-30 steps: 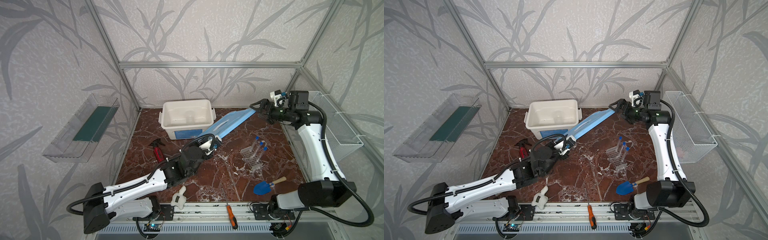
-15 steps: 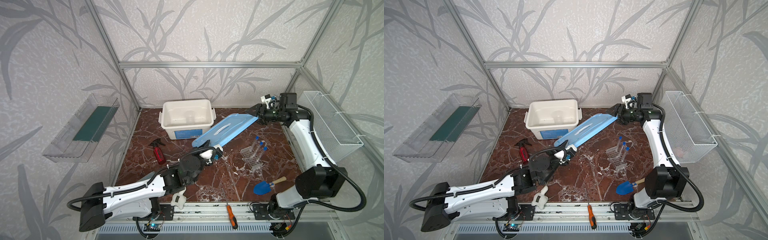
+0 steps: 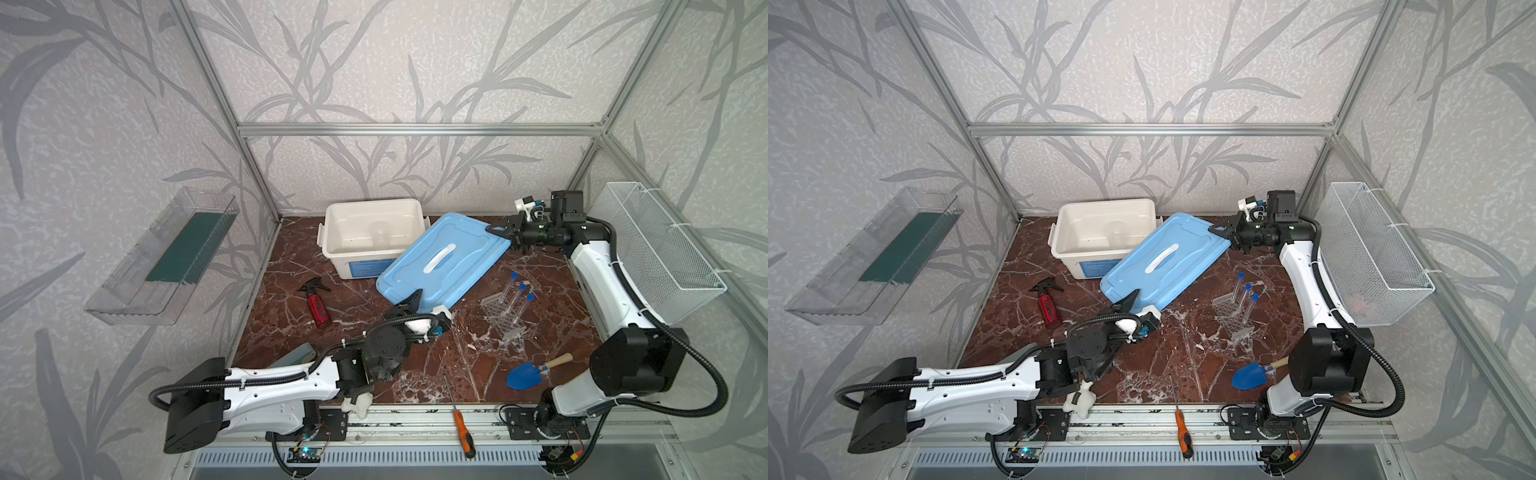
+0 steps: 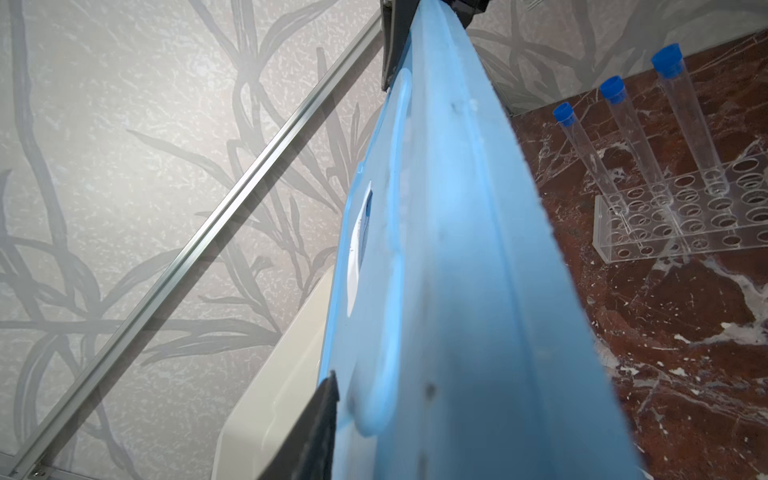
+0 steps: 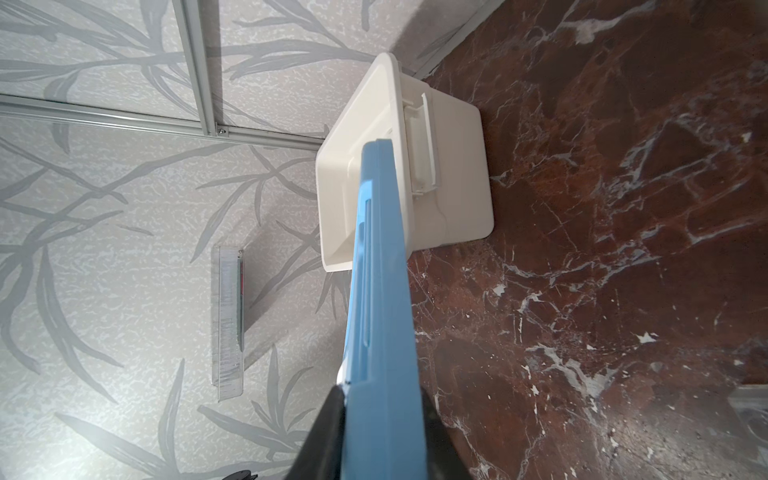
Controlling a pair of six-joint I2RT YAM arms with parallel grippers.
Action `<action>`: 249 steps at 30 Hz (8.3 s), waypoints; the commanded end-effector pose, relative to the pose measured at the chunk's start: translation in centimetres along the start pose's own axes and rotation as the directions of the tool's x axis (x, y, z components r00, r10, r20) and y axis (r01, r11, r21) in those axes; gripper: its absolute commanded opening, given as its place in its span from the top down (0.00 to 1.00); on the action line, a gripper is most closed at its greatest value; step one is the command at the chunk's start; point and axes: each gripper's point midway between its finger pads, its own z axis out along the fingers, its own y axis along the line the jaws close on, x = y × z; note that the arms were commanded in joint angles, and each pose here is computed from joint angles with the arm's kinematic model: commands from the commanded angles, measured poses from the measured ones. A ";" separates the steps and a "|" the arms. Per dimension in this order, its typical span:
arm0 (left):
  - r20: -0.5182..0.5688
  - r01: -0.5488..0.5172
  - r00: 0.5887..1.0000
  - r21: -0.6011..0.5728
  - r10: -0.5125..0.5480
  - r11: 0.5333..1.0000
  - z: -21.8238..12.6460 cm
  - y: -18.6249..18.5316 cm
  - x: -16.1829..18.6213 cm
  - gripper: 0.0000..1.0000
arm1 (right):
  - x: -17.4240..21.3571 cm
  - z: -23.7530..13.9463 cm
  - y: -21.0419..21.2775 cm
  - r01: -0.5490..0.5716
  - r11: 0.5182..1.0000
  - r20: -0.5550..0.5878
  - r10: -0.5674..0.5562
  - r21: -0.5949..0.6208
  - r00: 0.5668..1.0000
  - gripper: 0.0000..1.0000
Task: Organize the chemistry lab equipment
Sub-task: 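Lower the blue lid flat with both grippers, swinging it toward the bin, then carry the blue lid over the white bin with both grippers, then lower the blue lid onto the bin rim with both grippers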
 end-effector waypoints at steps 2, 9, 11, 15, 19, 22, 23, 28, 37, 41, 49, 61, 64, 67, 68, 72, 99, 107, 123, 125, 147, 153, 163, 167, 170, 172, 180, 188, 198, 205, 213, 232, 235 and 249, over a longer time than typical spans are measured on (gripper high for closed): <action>0.068 0.150 0.986 0.029 -0.152 0.988 -0.1 -0.1 -1.7 0.52 | -1.3 0.0 2.0 0.094 0.993 0.053 -0.090 -0.073 0.994 0.77; 0.049 0.236 0.969 0.105 -0.242 0.966 -0.2 -1.9 -1.1 0.27 | -1.6 -0.8 3.6 0.100 0.988 0.087 -0.090 -0.119 0.992 0.82; 0.054 0.280 0.956 0.122 -0.288 0.952 -0.4 -2.0 -1.3 0.24 | -1.7 -1.3 4.4 0.104 0.982 0.107 -0.088 -0.155 0.990 0.82; 0.073 0.343 0.931 0.160 -0.358 0.925 -0.8 -1.8 -2.2 0.16 | -2.1 -2.4 6.6 0.114 0.960 0.170 -0.071 -0.256 0.983 0.89; 0.079 0.426 0.887 0.236 -0.455 0.873 -1.1 -2.3 -3.5 0.09 | -2.9 -3.6 9.0 0.138 0.937 0.227 -0.065 -0.322 0.972 0.90; 0.063 0.487 0.848 0.295 -0.525 0.822 -1.2 -2.9 -4.3 0.08 | -3.5 -4.4 10.4 0.156 0.920 0.269 -0.058 -0.359 0.962 0.90; 0.068 0.508 0.831 0.309 -0.552 0.804 -1.4 -2.9 -4.5 0.08 | -3.8 -4.7 10.9 0.161 0.913 0.281 -0.053 -0.376 0.958 0.90; 0.067 0.553 0.796 0.321 -0.601 0.769 -1.8 -1.8 -5.2 0.08 | -4.5 -5.7 12.4 0.183 0.891 0.335 -0.037 -0.416 0.942 0.90; -0.035 0.806 0.558 0.261 -0.829 0.531 -0.7 6.6 -4.3 0.09 | -5.1 -5.9 13.6 0.224 0.877 0.438 -0.017 -0.425 0.899 0.91; -0.086 0.876 0.481 0.096 -0.873 0.473 0.4 11.0 -2.5 0.10 | -5.4 -4.1 13.8 0.238 0.884 0.478 -0.020 -0.401 0.878 0.91; -0.124 0.928 0.315 -0.166 -0.941 0.333 2.4 18.0 3.3 0.11 | -6.7 0.7 13.7 0.239 0.853 0.516 0.041 -0.464 0.856 0.93; -0.190 0.847 0.253 -0.432 -0.949 0.312 6.8 22.8 14.0 0.11 | -8.4 9.8 9.3 0.133 0.896 0.480 0.097 -0.424 0.872 0.93; -0.218 0.778 0.279 -0.520 -0.935 0.353 7.1 23.8 17.2 0.10 | -8.8 11.3 7.4 0.080 0.909 0.482 0.140 -0.408 0.865 0.92; -0.231 0.728 0.272 -0.585 -0.934 0.356 7.4 24.9 20.4 0.08 | -9.0 13.1 5.7 0.034 0.927 0.475 0.161 -0.375 0.865 0.91; -0.229 0.719 0.271 -0.597 -0.935 0.355 7.6 25.3 21.3 0.08 | -8.9 13.8 5.3 0.021 0.929 0.468 0.166 -0.369 0.868 0.91; -0.241 0.695 0.255 -0.628 -0.936 0.351 8.8 26.0 24.1 0.08 | -8.6 15.8 3.7 -0.027 0.944 0.448 0.181 -0.329 0.876 0.89; -0.306 0.654 0.194 -0.668 -0.932 0.356 12.1 24.7 29.8 0.18 | -3.5 24.1 -2.8 0.069 0.998 0.108 -0.068 -0.001 0.992 0.55; -0.299 0.661 0.187 -0.667 -0.936 0.345 11.9 24.7 29.5 0.15 | -2.5 23.0 -3.8 0.182 0.974 0.020 -0.187 0.136 0.982 0.37; -0.312 0.680 0.156 -0.654 -0.937 0.331 12.7 24.6 29.6 0.18 | -0.1 20.3 -3.5 0.446 0.855 -0.236 -0.392 0.265 0.889 0.03; -0.315 0.678 0.154 -0.656 -0.937 0.332 12.6 24.5 29.7 0.18 | 0.2 20.6 -3.8 0.445 0.859 -0.253 -0.386 0.254 0.887 0.03; -0.360 0.683 0.121 -0.646 -0.925 0.341 14.0 23.8 30.6 0.22 | 4.8 21.9 -1.9 0.561 0.771 -0.394 -0.435 0.303 0.810 0.03; -0.378 0.660 0.135 -0.656 -0.916 0.368 15.1 24.5 31.5 0.27 | 5.6 21.9 -2.5 0.556 0.779 -0.418 -0.420 0.291 0.806 0.01; -0.410 0.559 0.140 -0.718 -0.901 0.414 14.2 25.1 33.9 0.31 | 6.9 22.5 -1.9 0.549 0.793 -0.427 -0.414 0.265 0.804 0.02; -0.370 0.599 0.124 -0.712 -0.921 0.366 14.1 25.3 34.3 0.35 | 7.8 22.7 -1.6 0.552 0.787 -0.430 -0.413 0.273 0.802 0.02; -0.376 0.597 0.116 -0.713 -0.919 0.367 14.3 25.2 34.9 0.36 | 7.8 23.2 -1.7 0.541 0.797 -0.421 -0.408 0.269 0.810 0.01; -0.378 0.622 0.108 -0.696 -0.919 0.359 15.1 24.7 35.2 0.36 | 7.8 23.7 -2.3 0.537 0.797 -0.427 -0.399 0.275 0.812 0.01; -0.415 0.678 0.067 -0.649 -0.907 0.346 15.5 21.5 34.8 0.44 | 7.5 23.6 -4.9 0.512 0.794 -0.427 -0.359 0.328 0.830 0.04; -0.427 0.697 0.051 -0.632 -0.903 0.339 16.0 20.1 34.2 0.46 | 4.8 19.0 -3.8 0.483 0.809 -0.305 -0.392 0.335 0.868 0.04; -0.403 0.743 0.096 -0.579 -0.910 0.335 17.5 20.6 31.5 0.42 | 0.0 15.5 -1.6 0.456 0.826 -0.113 -0.445 0.331 0.888 0.03; -0.380 0.733 0.146 -0.578 -0.913 0.358 17.7 25.1 29.3 0.34 | -1.6 18.0 -3.5 0.470 0.784 -0.180 -0.435 0.405 0.882 0.14; -0.365 0.704 0.187 -0.597 -0.912 0.384 15.8 27.2 27.8 0.18 | -1.3 19.1 -4.0 0.463 0.803 -0.178 -0.427 0.375 0.886 0.29; -0.302 0.830 0.001 -0.531 -0.953 0.169 14.2 20.8 31.2 0.08 | 0.7 21.3 -5.7 0.471 0.790 -0.250 -0.402 0.391 0.881 0.46; -0.302 0.866 -0.044 -0.487 -0.952 0.114 14.9 19.9 30.6 0.12 | 0.9 21.3 -5.9 0.470 0.794 -0.250 -0.400 0.386 0.882 0.47; -0.490 0.727 0.138 -0.540 -0.861 0.424 14.5 18.2 28.5 0.33 | 1.9 21.4 -6.3 0.469 0.800 -0.254 -0.398 0.374 0.881 0.49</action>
